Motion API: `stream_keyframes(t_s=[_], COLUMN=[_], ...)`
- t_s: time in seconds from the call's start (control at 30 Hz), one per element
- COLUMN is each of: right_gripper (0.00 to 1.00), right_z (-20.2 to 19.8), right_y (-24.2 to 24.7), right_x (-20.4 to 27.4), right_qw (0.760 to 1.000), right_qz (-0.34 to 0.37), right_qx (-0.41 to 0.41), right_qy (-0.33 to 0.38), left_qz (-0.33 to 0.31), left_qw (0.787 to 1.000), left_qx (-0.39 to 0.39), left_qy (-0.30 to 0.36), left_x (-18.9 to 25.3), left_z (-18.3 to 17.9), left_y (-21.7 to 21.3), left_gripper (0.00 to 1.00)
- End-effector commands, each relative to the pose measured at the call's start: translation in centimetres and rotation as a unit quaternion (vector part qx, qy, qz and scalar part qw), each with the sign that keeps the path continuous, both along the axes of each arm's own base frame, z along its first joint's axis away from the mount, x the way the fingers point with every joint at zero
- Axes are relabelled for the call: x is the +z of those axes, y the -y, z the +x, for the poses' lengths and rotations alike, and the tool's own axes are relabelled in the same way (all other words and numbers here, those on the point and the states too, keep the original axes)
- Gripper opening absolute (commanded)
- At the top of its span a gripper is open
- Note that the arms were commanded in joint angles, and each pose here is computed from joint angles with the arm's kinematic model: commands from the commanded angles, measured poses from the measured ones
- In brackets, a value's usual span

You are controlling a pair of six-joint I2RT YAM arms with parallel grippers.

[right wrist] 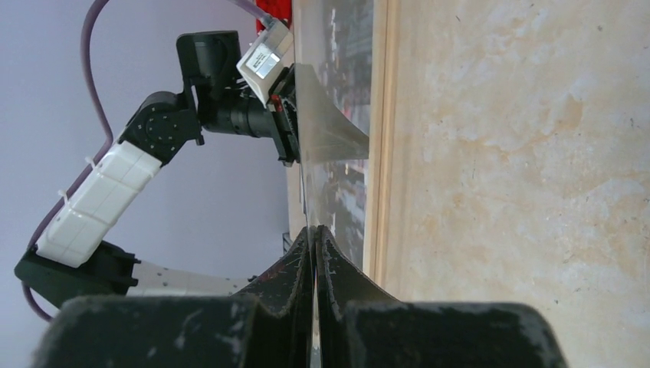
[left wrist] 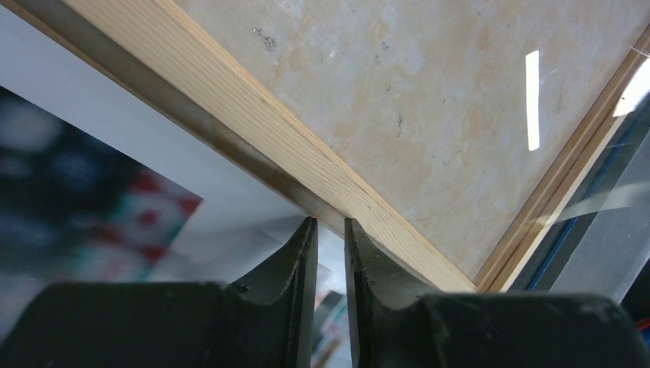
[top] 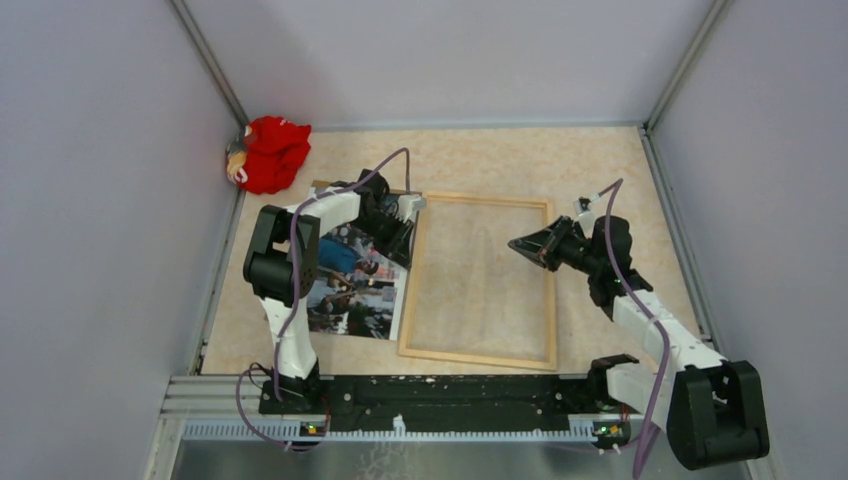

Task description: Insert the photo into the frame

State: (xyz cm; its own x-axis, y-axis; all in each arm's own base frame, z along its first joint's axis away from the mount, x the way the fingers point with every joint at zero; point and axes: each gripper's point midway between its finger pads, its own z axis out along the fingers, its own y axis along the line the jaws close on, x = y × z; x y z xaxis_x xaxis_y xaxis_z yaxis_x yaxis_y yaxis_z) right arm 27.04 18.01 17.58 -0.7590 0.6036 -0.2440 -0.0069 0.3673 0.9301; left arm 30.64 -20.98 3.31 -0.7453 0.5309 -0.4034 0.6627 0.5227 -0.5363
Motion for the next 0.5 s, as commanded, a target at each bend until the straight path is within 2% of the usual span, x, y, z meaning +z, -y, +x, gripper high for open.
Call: stream_keyframes(t_s=[0.0,0.47], right_gripper=[0.0,0.0], right_z=[-0.1,-0.4], right_y=[-0.4,-0.8], right_x=[2.1,3.6], right_qw=[0.999,0.994], right_qz=[0.026,0.094], right_qx=[0.012,0.009], right_qy=[0.039,0.05], left_qz=[0.004,0.001], left_qw=[1.0,1.0], left_qx=[-0.017,-0.017], left_qy=[-0.002,-0.003], left_x=[-1.0,-0.9], left_z=[-0.6,-0.7], left_y=[0.4,0.5], left_gripper=[0.25,0.23])
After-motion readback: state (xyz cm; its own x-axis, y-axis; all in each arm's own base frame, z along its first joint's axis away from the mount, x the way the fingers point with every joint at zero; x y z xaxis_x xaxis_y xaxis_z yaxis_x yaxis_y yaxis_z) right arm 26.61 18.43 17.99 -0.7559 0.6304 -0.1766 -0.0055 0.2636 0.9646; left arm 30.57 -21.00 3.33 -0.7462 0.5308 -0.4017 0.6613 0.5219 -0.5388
